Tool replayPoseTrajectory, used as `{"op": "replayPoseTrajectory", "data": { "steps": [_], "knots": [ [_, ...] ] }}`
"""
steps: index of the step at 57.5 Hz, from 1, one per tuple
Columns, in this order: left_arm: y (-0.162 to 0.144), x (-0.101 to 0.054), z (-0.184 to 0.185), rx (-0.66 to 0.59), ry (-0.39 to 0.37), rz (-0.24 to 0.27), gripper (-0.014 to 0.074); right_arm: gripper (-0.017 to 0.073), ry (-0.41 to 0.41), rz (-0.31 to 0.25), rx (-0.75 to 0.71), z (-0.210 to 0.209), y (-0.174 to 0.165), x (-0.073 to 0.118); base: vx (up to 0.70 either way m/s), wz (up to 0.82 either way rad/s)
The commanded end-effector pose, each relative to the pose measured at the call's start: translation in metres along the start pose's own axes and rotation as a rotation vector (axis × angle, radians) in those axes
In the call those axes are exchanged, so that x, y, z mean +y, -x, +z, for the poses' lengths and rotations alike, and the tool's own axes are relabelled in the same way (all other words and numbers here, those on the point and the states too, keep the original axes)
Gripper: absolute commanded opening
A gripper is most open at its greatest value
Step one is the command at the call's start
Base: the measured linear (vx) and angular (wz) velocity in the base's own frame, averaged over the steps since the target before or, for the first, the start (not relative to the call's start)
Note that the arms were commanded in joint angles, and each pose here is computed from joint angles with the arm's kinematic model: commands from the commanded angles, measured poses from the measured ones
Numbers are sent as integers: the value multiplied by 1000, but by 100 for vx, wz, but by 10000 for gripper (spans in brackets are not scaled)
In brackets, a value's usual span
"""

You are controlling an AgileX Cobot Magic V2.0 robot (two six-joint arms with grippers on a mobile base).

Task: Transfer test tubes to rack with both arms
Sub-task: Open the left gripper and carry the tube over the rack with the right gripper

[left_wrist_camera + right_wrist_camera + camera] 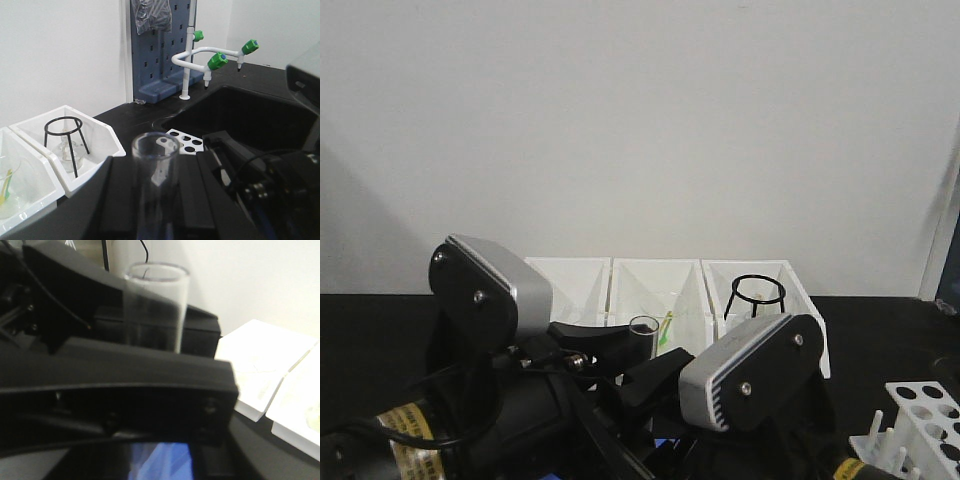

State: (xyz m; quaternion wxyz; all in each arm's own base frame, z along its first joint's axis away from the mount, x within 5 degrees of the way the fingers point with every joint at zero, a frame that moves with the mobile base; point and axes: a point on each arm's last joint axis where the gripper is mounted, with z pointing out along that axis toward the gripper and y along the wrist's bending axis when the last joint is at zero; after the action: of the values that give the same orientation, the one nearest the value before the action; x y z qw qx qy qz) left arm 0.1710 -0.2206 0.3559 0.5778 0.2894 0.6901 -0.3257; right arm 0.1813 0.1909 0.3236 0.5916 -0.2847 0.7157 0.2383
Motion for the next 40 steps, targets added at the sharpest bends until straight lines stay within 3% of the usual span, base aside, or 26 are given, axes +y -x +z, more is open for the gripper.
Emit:
{"op": "replayPoseTrajectory", "data": {
  "steps": [1,12,28,40],
  "knots": [
    [25,-4,-8,-141,-22,-20,-20,206,-38,-11,-133,-6,24,-4,0,0],
    [25,-4,-8,-139,-21,-20,-20,-15,-46,-10,-147,-6,25,-4,0,0],
    [25,-4,-8,-138,-21,-19,41,-11,-46,-11,-147,-6,25,-4,0,0],
    [25,-4,-8,-138,-21,-17,258,-11,-46,-11,-146,-6,25,-4,0,0]
  ]
}}
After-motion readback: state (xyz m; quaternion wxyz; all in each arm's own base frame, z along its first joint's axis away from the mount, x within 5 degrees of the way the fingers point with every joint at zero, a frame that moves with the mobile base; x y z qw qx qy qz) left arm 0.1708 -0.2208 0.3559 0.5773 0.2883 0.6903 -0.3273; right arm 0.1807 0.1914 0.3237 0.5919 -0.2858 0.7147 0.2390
